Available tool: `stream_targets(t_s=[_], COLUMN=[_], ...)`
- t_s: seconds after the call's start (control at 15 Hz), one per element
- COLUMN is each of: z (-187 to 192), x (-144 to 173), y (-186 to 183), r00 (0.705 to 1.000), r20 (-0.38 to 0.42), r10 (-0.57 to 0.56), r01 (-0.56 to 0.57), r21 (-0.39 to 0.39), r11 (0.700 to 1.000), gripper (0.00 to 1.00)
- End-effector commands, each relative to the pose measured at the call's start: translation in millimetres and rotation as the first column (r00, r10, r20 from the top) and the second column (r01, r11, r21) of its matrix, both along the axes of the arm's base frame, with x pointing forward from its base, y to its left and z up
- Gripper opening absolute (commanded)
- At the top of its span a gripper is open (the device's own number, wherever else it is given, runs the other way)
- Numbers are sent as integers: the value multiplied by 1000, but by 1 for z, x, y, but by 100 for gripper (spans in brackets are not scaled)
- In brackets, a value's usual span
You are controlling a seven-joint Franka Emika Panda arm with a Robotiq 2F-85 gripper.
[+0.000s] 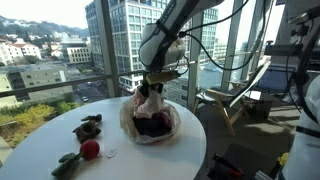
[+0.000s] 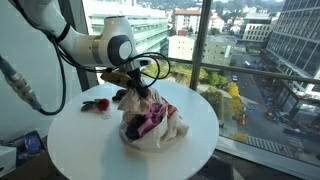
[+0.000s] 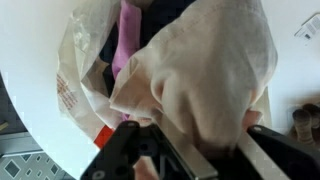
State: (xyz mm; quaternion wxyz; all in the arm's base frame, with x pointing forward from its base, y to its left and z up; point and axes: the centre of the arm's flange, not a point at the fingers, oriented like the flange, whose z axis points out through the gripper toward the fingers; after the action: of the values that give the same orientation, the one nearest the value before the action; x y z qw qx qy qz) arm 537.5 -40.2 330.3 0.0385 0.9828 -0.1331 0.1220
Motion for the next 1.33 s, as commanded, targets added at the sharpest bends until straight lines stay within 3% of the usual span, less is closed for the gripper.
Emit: stream_targets(t_s=[0.0,0.4,0.67,0.87,1.27], z=[-8,-62,-100,-122,-140], x=[7,22,37,46,53], y=[-6,-17,-43,-55,-61], r00=[999,999,996,995,987], r20=[28,35,58,50,-17], r10=[-24,-40,-71,-86,-157], r01=[25,41,76,90,158], r21=[-34,-47,-101,-97,69], r11=[999,998,992,991,985], gripper=[13,13,14,13,13])
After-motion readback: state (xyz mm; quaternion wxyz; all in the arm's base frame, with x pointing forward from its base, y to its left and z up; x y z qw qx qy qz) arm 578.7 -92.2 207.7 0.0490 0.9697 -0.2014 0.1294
